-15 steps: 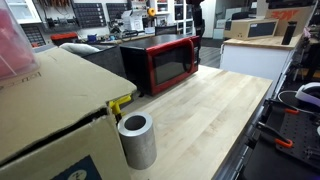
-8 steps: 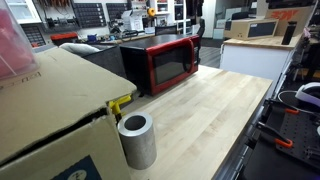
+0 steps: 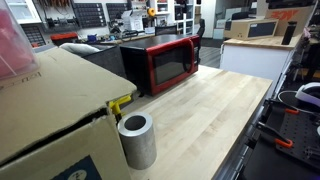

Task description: Close the microwave door.

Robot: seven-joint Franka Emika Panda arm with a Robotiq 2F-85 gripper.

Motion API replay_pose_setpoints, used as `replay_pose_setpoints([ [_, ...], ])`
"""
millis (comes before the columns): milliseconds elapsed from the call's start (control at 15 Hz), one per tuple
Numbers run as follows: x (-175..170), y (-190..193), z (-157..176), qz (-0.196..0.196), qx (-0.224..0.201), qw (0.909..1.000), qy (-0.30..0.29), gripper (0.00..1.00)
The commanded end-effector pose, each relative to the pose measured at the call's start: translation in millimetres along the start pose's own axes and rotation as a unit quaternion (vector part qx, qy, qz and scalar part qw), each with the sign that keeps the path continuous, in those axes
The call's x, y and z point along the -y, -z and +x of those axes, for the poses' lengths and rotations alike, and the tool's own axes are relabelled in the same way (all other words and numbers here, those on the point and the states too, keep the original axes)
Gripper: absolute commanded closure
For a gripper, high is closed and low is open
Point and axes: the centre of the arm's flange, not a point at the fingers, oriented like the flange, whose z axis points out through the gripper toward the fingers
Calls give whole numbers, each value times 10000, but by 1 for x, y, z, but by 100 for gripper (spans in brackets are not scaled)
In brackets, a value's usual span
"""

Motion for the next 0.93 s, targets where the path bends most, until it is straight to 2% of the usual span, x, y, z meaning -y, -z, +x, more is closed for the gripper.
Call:
replay_pose_setpoints([
  [0, -3, 24, -3, -302, -565, 9970, -432, 0],
  [200, 0, 42, -7, -409, -885, 9939, -511, 0],
  [267, -2, 30, 1, -364, -668, 9963, -404, 0],
  [867, 0, 40, -2, -363, -769, 9955, -424, 0],
])
